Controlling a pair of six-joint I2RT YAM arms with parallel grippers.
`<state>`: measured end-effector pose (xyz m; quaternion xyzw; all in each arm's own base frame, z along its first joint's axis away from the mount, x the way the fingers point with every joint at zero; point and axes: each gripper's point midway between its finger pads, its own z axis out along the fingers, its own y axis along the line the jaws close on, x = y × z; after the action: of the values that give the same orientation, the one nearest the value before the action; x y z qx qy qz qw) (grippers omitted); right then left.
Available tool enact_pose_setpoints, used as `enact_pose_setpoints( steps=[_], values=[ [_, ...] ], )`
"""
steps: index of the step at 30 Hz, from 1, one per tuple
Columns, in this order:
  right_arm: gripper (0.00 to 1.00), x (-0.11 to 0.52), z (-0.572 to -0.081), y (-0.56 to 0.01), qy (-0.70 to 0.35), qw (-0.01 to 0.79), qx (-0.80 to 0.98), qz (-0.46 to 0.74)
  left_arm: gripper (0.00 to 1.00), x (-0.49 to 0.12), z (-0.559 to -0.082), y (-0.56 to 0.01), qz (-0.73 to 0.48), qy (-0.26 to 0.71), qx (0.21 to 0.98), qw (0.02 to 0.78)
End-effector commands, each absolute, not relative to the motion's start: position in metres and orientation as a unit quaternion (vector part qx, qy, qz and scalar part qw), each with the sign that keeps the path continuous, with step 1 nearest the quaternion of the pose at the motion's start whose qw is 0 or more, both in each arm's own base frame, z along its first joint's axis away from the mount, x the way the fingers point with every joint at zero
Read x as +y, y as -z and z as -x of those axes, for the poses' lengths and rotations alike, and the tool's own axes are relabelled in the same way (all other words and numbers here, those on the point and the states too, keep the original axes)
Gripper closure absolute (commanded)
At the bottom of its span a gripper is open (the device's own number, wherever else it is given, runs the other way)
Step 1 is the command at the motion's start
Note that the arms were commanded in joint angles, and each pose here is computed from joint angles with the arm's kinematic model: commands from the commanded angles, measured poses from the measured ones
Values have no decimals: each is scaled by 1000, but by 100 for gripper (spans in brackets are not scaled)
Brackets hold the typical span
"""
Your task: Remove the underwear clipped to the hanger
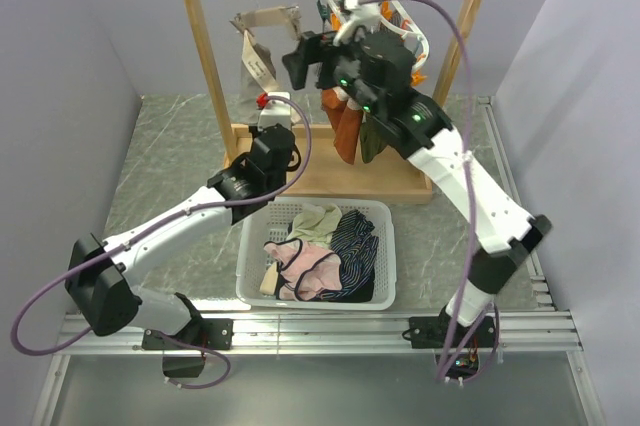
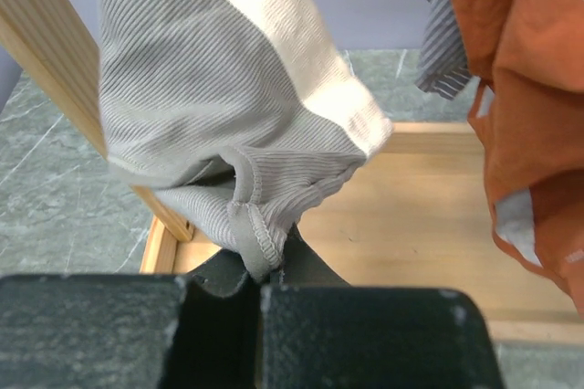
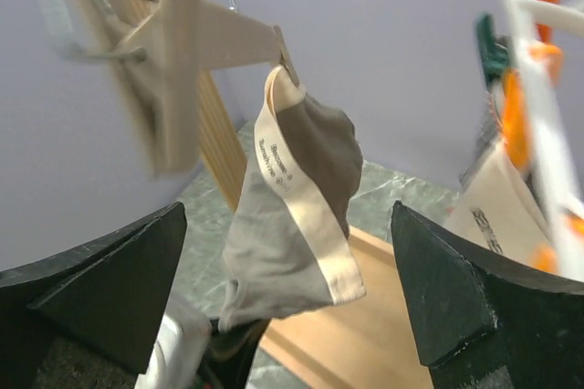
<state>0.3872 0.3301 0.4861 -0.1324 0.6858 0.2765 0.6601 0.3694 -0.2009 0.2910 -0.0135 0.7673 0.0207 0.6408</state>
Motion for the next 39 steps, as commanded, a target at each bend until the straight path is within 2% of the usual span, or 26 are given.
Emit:
enact_pose_setpoints(
  steps=[1,3,14,21,30,39],
  values=[
    [0,291,-356,-546,-348,696,621,92,99,-204,-358,-322,26,16,756,654],
    [0,276,-347,-551,-364,695,614,84,99,-206,-353,-330,24,30,757,653],
    [0,249,-333,-485,-385,653,648,71,99,-203,-300,-376,28,149,758,635],
    [0,288,-335,-458,-442,574,677,128,99,-191,-253,-404,31,250,748,614],
    [0,311,-354,-455,-489,547,672,100,99,-165,-194,-475,38,367,713,596],
    [0,346,-317,-476,-559,515,637,127,99,-145,-147,-533,50,467,669,576]
  ],
)
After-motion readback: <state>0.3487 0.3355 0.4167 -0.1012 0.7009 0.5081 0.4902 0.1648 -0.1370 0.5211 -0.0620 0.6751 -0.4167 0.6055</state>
